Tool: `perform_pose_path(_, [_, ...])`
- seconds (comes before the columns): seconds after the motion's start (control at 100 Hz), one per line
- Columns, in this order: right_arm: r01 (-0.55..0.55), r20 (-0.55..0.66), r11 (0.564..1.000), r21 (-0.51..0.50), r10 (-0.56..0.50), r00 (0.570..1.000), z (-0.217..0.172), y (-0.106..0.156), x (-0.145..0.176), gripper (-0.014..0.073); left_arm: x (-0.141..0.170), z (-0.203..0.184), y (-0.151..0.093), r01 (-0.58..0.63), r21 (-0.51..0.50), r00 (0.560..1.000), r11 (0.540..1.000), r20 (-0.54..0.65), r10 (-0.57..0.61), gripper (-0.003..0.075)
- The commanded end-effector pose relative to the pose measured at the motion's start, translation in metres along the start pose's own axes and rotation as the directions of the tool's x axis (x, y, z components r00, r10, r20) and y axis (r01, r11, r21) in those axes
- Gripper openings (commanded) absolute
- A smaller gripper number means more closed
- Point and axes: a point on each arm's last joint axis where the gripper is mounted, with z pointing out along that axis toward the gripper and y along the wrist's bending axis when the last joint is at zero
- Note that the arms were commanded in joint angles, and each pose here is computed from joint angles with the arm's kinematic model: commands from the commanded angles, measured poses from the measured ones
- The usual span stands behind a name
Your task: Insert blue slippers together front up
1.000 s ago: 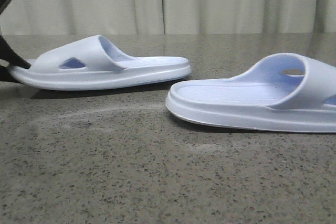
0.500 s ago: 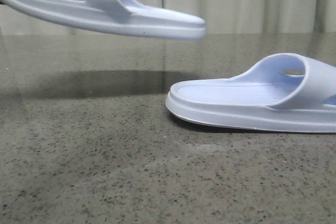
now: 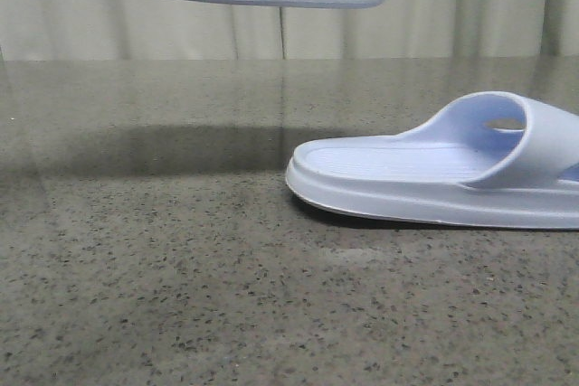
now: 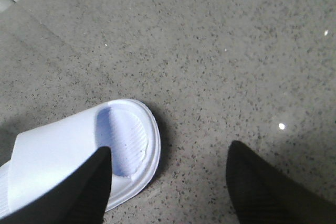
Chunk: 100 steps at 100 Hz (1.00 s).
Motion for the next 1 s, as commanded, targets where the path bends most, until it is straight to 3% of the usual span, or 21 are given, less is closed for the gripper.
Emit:
perform_pose_path(0.0, [-0.037, 0.05, 0.998, -0.05, 0.04, 0.998, 0.004, 0.009, -0.012, 0.0401, -0.001, -0.004, -0.013, 0.018, 0.061, 1.0, 0.998, 0.003, -0.019, 0.002])
perform_pose_path(0.28, [-0.124, -0.031, 0.991, -0.049, 0.123, 0.992, 0.03, 0.015, -0.014, 0.0401, -0.001, -0.004, -0.014, 0.018, 0.062, 1.0, 0.998, 0.001, -0.019, 0.002])
perform_pose_path(0.99, [-0.247, -0.17, 0.967, 0.061, 0.254, 0.952, 0.097, 0.015, -0.01, 0.0401, 0.0, -0.004, -0.014, 0.018, 0.064, 1.0, 0.998, -0.003, -0.018, 0.002])
